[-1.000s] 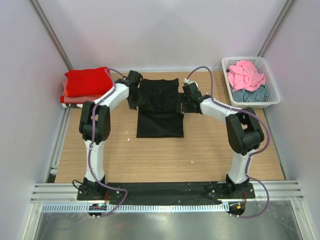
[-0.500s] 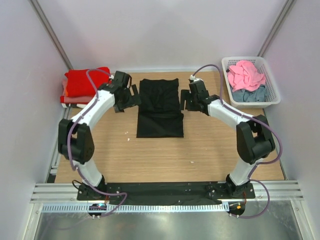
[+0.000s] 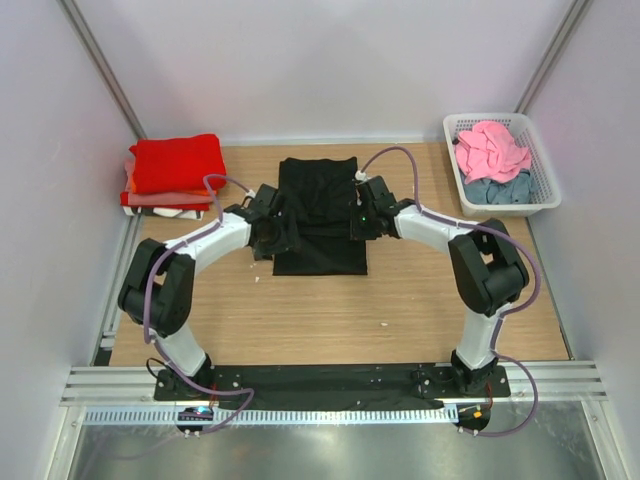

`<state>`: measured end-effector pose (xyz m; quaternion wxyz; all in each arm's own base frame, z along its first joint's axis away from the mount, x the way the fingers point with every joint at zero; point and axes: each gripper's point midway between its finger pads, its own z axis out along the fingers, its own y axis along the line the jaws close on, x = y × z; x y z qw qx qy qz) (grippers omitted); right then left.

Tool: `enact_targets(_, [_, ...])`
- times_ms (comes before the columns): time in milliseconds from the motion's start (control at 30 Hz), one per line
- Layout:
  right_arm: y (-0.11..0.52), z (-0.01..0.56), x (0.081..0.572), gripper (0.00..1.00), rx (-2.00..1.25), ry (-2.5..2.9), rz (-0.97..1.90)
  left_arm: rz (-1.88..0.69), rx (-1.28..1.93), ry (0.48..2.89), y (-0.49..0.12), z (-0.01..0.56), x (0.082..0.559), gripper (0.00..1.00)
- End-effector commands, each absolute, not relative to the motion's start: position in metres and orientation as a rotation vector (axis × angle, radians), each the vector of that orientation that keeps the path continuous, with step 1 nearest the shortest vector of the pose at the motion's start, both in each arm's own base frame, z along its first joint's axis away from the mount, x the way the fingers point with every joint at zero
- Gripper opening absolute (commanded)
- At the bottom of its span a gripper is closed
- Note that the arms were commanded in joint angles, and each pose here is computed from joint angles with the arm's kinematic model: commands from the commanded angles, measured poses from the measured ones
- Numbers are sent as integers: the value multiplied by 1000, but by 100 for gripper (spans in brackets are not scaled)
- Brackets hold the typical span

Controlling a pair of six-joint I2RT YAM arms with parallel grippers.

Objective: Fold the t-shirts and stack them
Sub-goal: Fold the tshirt

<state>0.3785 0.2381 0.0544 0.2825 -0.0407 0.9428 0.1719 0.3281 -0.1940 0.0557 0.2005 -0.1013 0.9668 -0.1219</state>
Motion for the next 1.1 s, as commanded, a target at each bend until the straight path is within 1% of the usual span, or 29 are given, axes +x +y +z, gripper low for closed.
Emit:
enact_targets(0, [243,64,398,27,-102,2494,447,-401,-291,2644,-204,60,338,78])
enact_targets(167, [245,64,417,27,-120,2489,396,-401,-291,2646,-202,57,332,77])
enact_targets(267, [243,67,438,27,-123,2472,320,-391,-293,2662,-198,50,324,77])
enact_targets(300, [247,80,452,27,-124,2441,319,-393,-292,2659,-198,51,323,77])
enact_targets(367, [242,71,463,27,-120,2460,257,-390,-291,2664,-196,49,318,77])
enact_targets(400, [246,88,480,27,-123,2414,257,-391,-290,2661,-195,50,317,77])
enact_targets(433, [243,74,483,27,-124,2448,220,-386,-292,2662,-193,50,316,77])
enact_targets(467, [241,76,490,26,-120,2445,211,-380,-293,2664,-192,48,313,76])
enact_targets(500, [245,92,503,25,-127,2408,216,-387,-292,2654,-191,52,312,76])
enact_targets(567, [240,98,505,25,-124,2418,194,-377,-302,2642,-188,54,311,76])
enact_targets(633, [237,111,504,36,-119,2381,204,-366,-309,2620,-182,59,307,76])
enact_targets(667, [233,138,502,43,-98,2327,217,-361,-313,2612,-180,61,306,76])
enact_targets(700, [225,131,492,57,-88,2340,198,-358,-319,2603,-178,62,305,76])
enact_targets(733, [223,139,490,64,-71,2313,212,-359,-320,2589,-177,65,306,76])
enact_targets(767, [218,167,483,72,-49,2263,239,-362,-324,2567,-176,71,307,76])
enact_targets(800, [208,153,468,75,-38,2297,221,-362,-323,2558,-175,73,307,76])
enact_targets(867, [205,163,453,82,-2,2262,275,-370,-324,2533,-174,79,309,77])
enact_targets(900, [199,161,430,83,3,2269,312,-379,-330,2519,-174,80,311,77])
enact_targets(933, [198,162,424,84,18,2256,343,-380,-333,2519,-173,79,310,77])
enact_targets(967, [195,138,403,84,36,2311,364,-406,-334,2507,-174,81,312,77])
enact_targets(1000, [195,146,392,84,45,2296,410,-413,-348,2501,-171,80,313,77])
enact_targets(1067, [200,138,371,84,46,2324,506,-421,-369,2504,-167,74,310,76])
